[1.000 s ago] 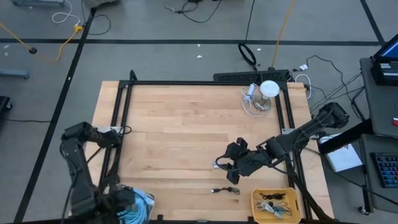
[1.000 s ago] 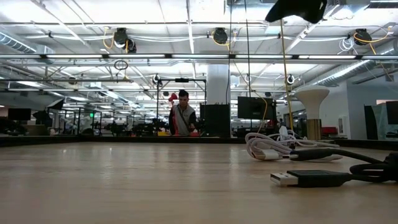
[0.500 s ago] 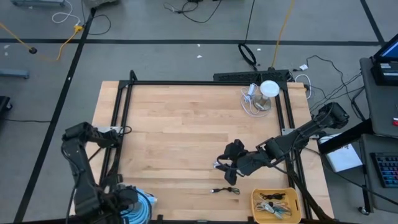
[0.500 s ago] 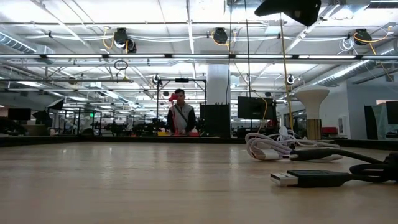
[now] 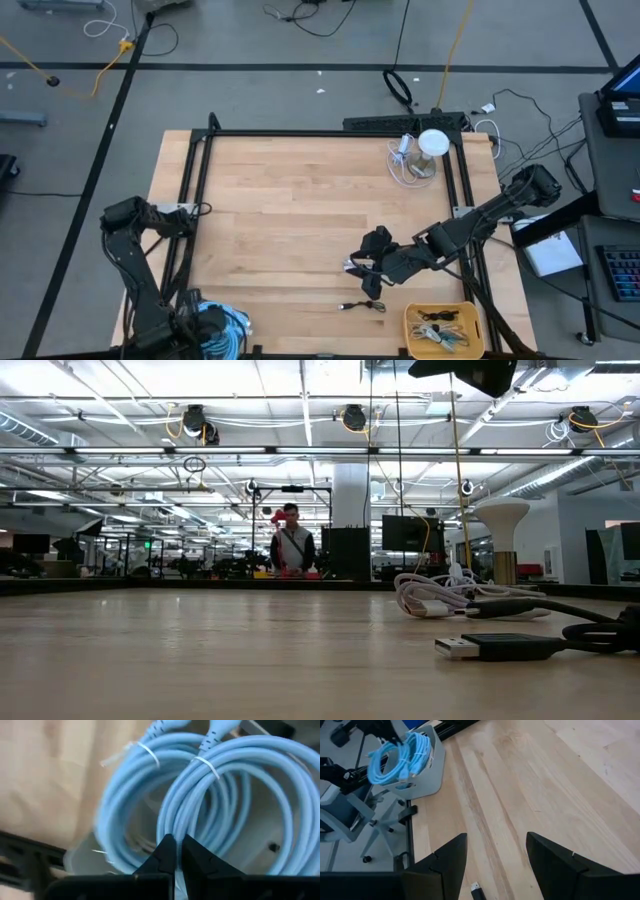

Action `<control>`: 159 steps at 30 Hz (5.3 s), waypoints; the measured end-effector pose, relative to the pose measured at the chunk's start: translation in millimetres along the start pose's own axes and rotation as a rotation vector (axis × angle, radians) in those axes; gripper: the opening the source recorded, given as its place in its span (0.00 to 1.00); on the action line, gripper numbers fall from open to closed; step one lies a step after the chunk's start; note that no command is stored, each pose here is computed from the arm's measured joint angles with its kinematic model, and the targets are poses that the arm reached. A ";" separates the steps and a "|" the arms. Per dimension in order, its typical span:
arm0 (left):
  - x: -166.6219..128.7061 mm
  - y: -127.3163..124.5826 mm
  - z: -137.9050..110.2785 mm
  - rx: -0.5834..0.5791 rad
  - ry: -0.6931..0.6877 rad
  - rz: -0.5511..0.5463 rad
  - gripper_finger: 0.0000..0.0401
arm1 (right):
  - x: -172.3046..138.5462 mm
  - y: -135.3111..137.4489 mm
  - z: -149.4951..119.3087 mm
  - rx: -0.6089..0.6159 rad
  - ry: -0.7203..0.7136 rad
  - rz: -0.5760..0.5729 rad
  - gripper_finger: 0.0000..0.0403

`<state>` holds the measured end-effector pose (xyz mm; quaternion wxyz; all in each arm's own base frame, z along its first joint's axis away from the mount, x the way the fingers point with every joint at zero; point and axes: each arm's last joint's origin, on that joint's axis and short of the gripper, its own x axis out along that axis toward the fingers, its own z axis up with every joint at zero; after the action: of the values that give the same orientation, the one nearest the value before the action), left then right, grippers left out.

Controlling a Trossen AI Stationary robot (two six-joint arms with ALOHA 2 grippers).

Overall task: Pick & Place USB Port
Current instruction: Put the light blue HDMI cable into the gray bin, then put the purple charger cable into the yellow bin

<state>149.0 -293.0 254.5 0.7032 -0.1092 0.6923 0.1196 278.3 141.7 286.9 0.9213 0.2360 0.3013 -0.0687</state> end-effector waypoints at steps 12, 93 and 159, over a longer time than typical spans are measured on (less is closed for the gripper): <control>-19.3 21.7 1.3 -0.012 -0.027 0.053 0.02 | -0.1 2.8 2.7 0.006 -0.027 0.026 0.49; -58.5 40.7 71.8 -0.175 -0.334 0.035 0.41 | 22.9 -60.5 -79.3 -0.172 0.375 -0.193 0.58; -60.7 58.7 134.2 -0.111 -0.510 0.064 0.41 | -85.1 41.8 -179.3 -0.104 0.753 -0.149 0.06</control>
<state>256.6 -195.6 318.3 0.8438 -0.0917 0.4882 0.2032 127.0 262.5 226.5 0.7495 0.1751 0.6377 -0.0288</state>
